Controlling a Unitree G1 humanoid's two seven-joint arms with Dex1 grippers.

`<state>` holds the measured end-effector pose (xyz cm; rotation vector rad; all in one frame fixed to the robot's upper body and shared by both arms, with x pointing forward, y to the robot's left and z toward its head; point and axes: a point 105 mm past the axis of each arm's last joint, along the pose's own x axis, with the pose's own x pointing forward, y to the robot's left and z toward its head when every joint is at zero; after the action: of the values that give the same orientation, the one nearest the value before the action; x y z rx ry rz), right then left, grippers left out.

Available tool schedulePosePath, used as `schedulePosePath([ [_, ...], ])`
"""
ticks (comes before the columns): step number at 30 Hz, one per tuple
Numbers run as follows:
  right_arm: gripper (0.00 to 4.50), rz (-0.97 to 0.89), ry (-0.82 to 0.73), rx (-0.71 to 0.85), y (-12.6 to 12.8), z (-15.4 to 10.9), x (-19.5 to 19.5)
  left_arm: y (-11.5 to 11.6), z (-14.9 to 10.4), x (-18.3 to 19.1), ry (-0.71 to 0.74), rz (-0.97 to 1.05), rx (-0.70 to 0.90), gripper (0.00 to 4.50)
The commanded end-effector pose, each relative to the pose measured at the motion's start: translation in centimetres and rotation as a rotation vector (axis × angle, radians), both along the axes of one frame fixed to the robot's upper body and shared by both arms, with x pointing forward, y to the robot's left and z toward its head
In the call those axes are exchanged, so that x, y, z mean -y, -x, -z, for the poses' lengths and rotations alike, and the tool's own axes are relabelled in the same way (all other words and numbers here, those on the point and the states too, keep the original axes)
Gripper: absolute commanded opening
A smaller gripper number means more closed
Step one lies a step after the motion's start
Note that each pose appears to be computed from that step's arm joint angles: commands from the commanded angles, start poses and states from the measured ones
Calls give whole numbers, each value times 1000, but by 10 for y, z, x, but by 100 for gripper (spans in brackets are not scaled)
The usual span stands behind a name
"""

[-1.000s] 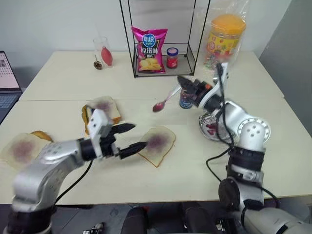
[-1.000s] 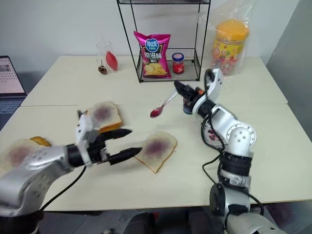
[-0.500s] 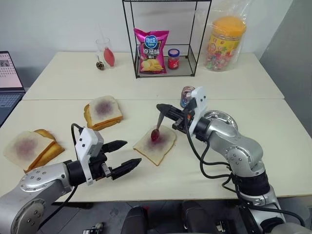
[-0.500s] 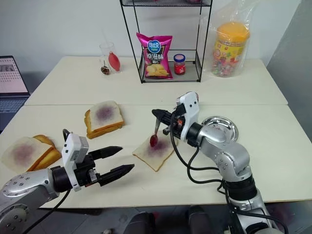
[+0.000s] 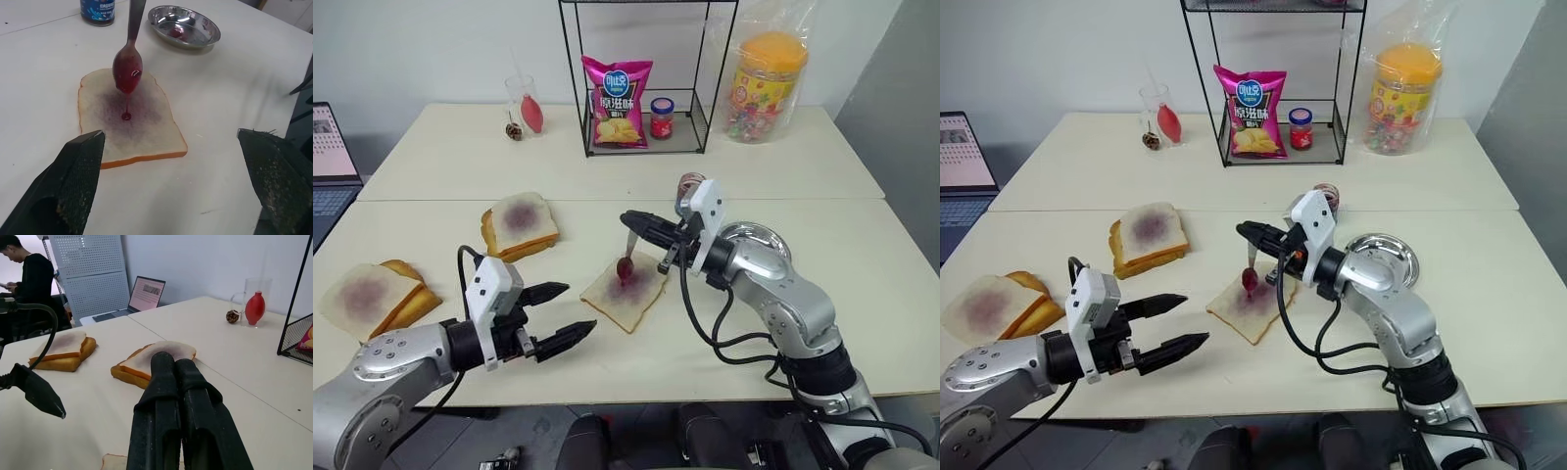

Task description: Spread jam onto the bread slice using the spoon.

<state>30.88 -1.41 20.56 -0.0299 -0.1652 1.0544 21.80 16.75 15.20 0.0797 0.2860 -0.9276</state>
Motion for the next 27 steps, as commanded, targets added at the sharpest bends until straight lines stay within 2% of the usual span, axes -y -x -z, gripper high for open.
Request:
schedulePosePath([
  [1, 5, -17, -39, 36, 2, -17, 2, 0, -5, -3, -13, 2, 25, 450],
  [3, 5, -5, -81, -16, 1, -18, 4, 0, -5, -4, -15, 1, 27, 450],
  [6, 5, 67, -239, -260, -15, -12, 13, -1, -5, -6, -17, -5, 30, 450],
  [10, 5, 109, -386, -562, -30, 9, 20, -1, -5, -6, -17, -6, 32, 450],
  [14, 5, 140, -455, -768, -36, 39, 20, -3, -6, -6, -18, -8, 35, 450],
  [19, 5, 186, -452, -837, -40, 60, 19, -2, -6, -6, -22, -10, 40, 450],
  [24, 5, 232, -373, -771, -44, 67, 26, -3, -7, -7, -26, -10, 45, 450],
  [27, 5, 267, -388, -732, -54, 61, 40, -4, -8, -7, -27, -7, 48, 450],
])
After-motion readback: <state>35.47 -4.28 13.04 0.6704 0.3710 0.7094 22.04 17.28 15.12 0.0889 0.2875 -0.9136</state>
